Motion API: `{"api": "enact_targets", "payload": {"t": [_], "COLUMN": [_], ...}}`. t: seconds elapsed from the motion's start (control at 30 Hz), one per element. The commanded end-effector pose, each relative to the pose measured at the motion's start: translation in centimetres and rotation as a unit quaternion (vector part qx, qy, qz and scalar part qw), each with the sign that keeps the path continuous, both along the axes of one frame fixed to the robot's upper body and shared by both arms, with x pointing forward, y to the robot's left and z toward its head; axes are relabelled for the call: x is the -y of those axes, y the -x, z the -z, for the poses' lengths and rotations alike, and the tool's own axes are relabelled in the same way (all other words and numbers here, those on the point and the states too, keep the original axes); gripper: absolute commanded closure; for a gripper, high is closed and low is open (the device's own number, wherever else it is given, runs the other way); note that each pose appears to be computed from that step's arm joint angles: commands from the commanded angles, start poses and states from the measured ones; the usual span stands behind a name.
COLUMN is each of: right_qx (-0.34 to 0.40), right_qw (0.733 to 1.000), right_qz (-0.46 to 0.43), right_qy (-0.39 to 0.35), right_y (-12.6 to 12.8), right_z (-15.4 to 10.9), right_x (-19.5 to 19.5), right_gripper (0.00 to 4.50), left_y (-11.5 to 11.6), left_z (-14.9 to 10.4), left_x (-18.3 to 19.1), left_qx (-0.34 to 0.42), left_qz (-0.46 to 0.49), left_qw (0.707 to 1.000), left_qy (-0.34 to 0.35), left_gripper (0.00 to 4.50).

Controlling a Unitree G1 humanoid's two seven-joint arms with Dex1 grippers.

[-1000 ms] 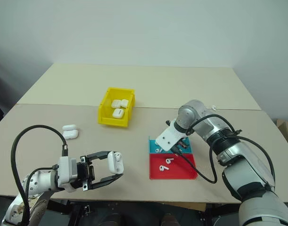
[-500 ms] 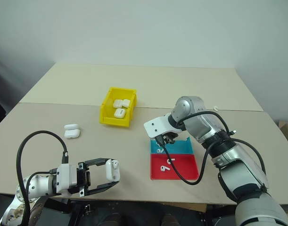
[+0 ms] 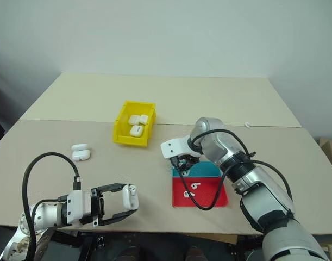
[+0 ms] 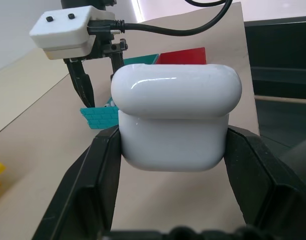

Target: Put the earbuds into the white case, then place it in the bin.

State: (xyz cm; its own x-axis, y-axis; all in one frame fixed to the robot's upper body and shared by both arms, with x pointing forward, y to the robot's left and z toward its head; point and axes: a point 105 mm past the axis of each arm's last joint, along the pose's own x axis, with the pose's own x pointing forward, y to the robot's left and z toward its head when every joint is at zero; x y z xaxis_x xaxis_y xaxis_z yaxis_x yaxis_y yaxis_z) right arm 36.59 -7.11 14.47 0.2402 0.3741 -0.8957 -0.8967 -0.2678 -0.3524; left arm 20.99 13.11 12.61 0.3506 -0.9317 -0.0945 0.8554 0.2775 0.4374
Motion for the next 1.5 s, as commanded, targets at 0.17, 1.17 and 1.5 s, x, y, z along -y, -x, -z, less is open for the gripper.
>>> {"api": "enact_targets", "payload": {"t": [0.17, 1.17, 1.5], "right_qx": [0.015, 0.019, 0.046], "right_qw": [1.0, 0.999, 0.999], "right_qz": [0.002, -0.032, -0.018], "right_qy": [0.005, 0.021, -0.011], "right_y": [-0.5, 0.2, -0.1], "right_z": [-1.0, -0.1, -2.2], "right_x": [-0.1, -0.1, 0.2], "right_gripper": [2.06, 3.89, 3.89], "left_y": [0.3, 0.1, -0.1], "left_z": [-0.7, -0.8, -1.5], "left_x": [0.2, 0.4, 0.6], "left_qx": [0.026, 0.034, 0.041], "left_qz": [0.005, 0.001, 0.003], "left_qw": [1.0, 0.999, 0.999], "left_qy": [0.0, -0.003, 0.007], "left_gripper": [1.72, 1.72, 1.72]}}
